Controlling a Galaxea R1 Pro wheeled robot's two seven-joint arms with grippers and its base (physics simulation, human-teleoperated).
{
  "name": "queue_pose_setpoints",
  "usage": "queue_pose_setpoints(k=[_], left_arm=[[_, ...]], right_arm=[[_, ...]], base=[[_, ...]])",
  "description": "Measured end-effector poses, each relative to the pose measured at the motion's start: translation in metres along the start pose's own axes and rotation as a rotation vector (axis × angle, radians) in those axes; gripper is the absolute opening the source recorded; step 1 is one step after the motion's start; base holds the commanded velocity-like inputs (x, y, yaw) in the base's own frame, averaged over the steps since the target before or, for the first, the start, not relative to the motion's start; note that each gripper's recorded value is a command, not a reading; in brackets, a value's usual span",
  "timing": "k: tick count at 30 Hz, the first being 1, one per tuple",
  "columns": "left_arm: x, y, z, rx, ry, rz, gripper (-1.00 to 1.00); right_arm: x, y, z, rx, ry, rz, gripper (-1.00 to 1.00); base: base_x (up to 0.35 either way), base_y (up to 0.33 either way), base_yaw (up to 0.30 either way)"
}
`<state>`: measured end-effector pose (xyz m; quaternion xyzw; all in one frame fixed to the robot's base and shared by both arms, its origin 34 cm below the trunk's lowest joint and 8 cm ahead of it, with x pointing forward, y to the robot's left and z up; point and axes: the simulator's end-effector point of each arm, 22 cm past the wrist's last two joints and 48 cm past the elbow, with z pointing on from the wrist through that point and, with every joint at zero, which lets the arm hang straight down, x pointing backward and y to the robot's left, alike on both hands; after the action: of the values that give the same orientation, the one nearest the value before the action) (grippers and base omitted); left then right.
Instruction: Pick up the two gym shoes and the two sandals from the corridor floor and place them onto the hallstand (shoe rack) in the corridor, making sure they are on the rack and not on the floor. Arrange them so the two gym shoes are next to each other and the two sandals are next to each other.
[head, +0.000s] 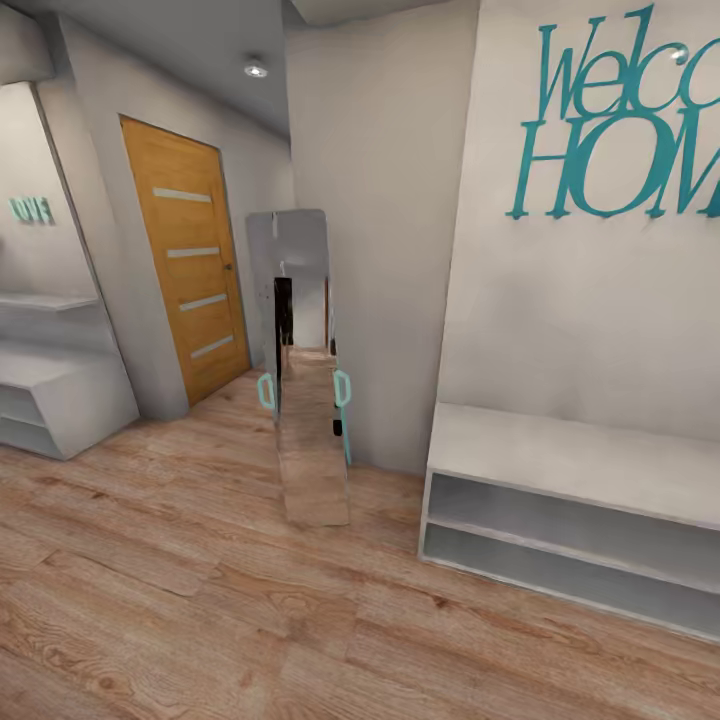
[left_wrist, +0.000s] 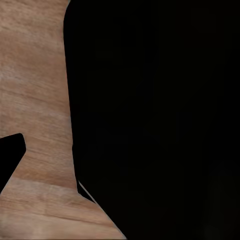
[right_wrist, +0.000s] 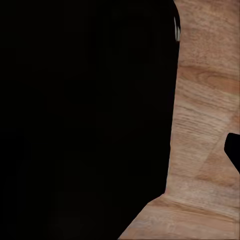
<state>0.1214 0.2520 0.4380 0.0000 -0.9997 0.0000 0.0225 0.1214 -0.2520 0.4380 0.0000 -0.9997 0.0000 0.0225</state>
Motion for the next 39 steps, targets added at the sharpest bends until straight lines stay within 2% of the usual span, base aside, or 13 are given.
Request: queue_pose_setpoints(k=[1,6,13,22,28,34,39], left_arm=[[-0.008,0.003,0.0,-0.003,-0.016,-0.002,1.0],[0.011,-0.001,0.0,0.003,0.025,0.004,1.0],[0.019,-0.003,0.0,0.005,0.042,0.006,1.0],[0.016,0.0,0.0,-0.001,0.036,-0.005,1.0],[-0.01,0.016,0.0,-0.021,-0.029,-0.008,1.0],[-0.036,0.041,-0.003,-0.054,-0.1,-0.011,1.0],[-0.076,0.064,-0.008,-0.083,-0.183,-0.01,1.0]], right_arm=[[-0.008,0.005,0.0,-0.008,-0.016,0.004,1.0],[-0.025,0.024,-0.001,-0.033,-0.039,-0.001,1.0],[-0.026,0.035,-0.001,-0.046,-0.035,-0.003,1.0],[-0.029,0.038,-0.001,-0.05,-0.04,0.001,1.0],[-0.044,0.025,-0.002,-0.03,-0.073,-0.001,1.0],[-0.06,-0.001,-0.003,0.005,-0.109,0.001,1.0],[-0.08,-0.024,-0.006,0.034,-0.161,0.005,1.0]], base=[[0.0,0.0,0.0],[0.0,0.0,0.0],[0.0,0.0,0.0],[0.0,0.0,0.0],[0.0,0.0,0.0],[0.0,0.0,0.0],[0.0,0.0,0.0]])
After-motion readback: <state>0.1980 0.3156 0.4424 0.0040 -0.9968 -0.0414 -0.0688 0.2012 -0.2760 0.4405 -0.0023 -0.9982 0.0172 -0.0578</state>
